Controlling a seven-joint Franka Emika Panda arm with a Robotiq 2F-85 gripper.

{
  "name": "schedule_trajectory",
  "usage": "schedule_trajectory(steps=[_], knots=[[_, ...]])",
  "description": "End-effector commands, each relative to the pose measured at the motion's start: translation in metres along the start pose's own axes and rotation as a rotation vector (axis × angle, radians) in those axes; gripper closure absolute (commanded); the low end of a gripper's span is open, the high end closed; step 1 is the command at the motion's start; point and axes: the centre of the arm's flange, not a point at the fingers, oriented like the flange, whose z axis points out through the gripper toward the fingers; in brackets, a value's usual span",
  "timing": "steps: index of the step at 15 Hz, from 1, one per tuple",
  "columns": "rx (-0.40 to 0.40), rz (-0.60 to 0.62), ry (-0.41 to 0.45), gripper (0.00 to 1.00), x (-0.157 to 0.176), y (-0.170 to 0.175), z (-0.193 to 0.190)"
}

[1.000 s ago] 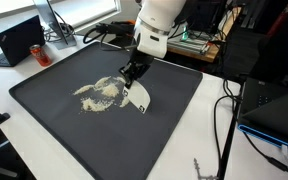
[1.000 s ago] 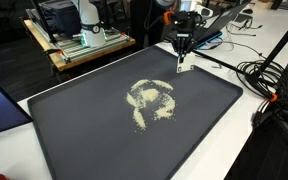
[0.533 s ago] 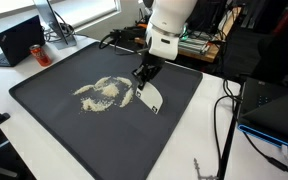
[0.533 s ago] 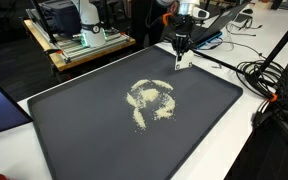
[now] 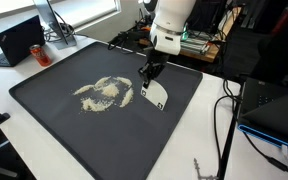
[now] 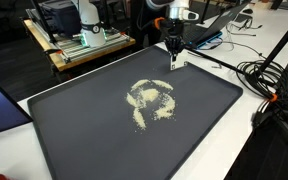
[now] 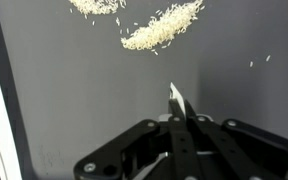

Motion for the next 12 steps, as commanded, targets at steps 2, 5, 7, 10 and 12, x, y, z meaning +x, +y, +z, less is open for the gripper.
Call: schedule_trajectory(steps=[2,5,7,10,12], knots=[[-0.104,0.013,0.025,0.99,-0.046,-0.031,-0.009],[-0.166,0.062,0.023,0.99,-0.074,-0.045,-0.011],[-0.212,0.081,0.019,0.99,-0.088,-0.053,-0.013],[-0.27,0.116,0.016,0.99,-0.104,-0.061,-0.016],[-0.3,0.129,0.018,0.99,-0.11,-0.067,-0.018]])
